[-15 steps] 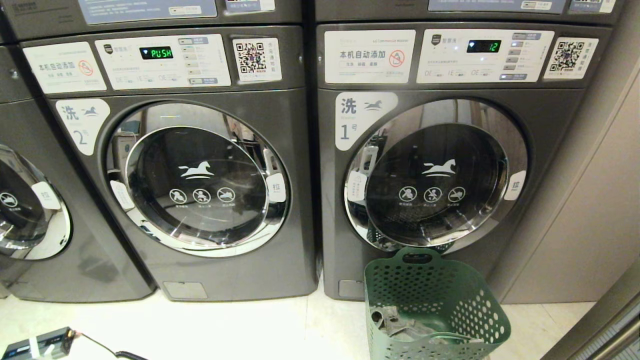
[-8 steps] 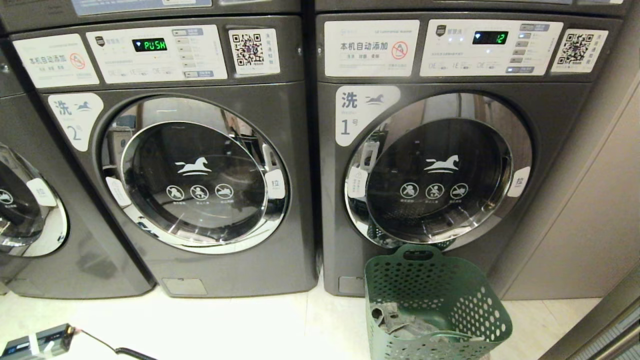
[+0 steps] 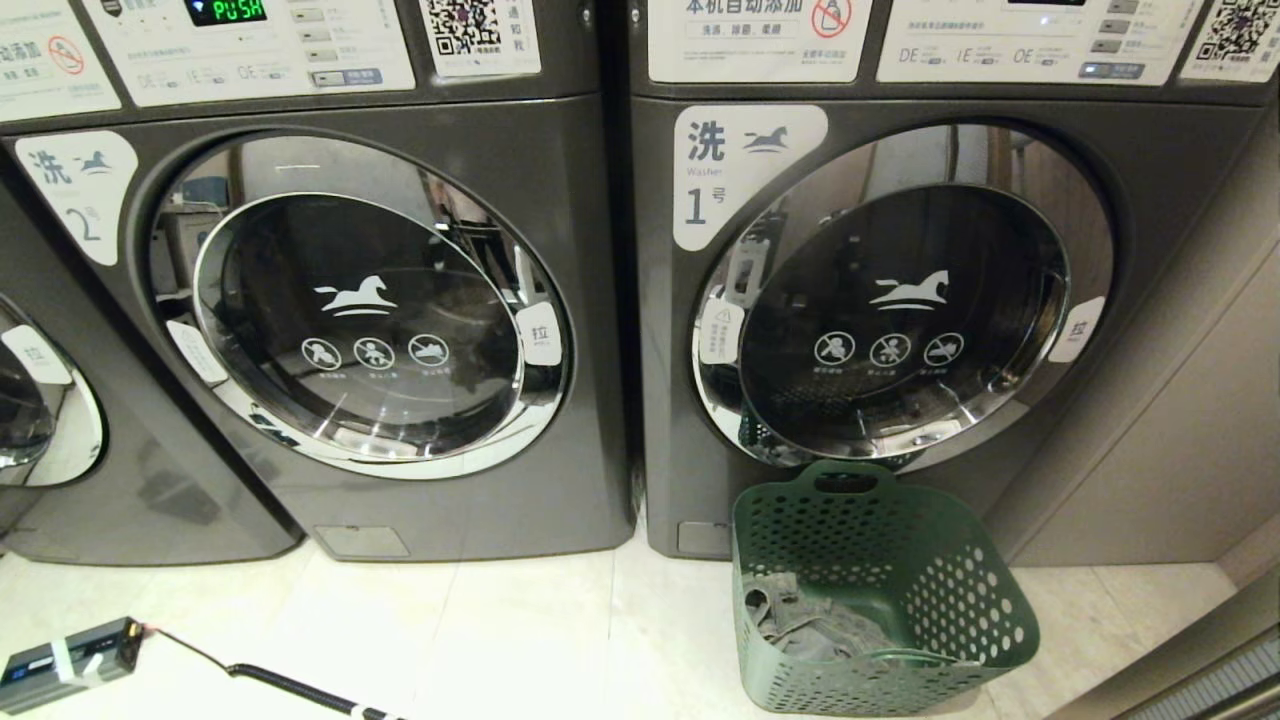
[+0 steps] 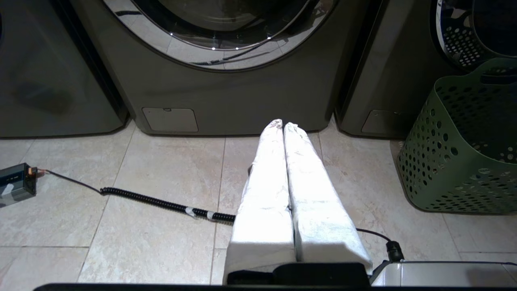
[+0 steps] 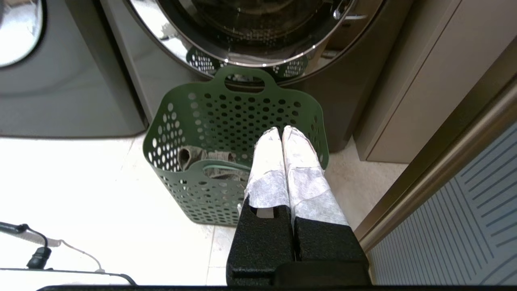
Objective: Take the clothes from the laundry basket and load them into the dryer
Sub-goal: Take the clothes out of the basket
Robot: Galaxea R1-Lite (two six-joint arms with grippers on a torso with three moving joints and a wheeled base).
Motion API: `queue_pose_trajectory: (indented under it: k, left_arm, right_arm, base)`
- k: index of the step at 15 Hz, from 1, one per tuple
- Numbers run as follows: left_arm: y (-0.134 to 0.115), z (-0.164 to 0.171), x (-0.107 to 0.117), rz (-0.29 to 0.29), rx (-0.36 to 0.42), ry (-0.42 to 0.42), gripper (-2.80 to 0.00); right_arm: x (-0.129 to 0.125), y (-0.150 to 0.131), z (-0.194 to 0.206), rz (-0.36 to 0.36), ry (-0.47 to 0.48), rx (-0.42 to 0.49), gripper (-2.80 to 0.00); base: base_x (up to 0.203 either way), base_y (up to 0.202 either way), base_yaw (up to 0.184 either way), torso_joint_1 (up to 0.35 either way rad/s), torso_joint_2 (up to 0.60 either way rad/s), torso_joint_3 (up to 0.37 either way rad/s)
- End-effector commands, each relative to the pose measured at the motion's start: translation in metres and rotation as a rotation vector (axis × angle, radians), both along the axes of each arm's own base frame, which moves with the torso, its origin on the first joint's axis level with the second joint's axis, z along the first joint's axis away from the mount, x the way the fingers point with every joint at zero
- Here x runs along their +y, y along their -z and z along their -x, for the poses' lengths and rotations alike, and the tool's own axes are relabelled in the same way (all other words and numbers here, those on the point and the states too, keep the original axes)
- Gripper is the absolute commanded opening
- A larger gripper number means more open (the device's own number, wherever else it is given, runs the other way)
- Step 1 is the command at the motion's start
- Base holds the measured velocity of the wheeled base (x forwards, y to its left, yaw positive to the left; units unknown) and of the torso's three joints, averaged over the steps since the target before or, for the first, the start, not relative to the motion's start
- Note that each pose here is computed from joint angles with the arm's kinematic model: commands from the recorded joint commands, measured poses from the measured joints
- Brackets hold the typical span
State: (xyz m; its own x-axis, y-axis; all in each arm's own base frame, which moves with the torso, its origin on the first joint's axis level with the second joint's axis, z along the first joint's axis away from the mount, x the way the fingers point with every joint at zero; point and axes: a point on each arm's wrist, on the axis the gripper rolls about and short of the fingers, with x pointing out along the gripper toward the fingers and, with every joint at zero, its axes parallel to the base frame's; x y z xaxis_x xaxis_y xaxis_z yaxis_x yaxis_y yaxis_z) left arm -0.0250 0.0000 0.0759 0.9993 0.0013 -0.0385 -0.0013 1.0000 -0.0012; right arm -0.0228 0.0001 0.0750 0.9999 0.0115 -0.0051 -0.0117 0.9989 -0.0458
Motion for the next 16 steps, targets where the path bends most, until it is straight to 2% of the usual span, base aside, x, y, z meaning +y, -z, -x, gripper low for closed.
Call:
queue_pose_trajectory:
  k: [1, 16]
  left_arm:
    - [0.0, 0.0001, 0.0, 0.0, 0.0, 0.0, -2.8]
    - [0.0, 0.0001, 0.0, 0.0, 0.0, 0.0, -2.8]
  right_arm:
    - [0.0, 0.0, 0.0, 0.009, -0.002, -0.001, -2.8]
    - [0.0001, 0.0, 0.0002, 0.029, -0.004, 0.002, -2.8]
  base:
    - [0.0, 0.0, 0.0, 0.007, 0.01, -0.198]
    - [0.0, 0.0, 0.0, 0.003, 0.0, -0.196]
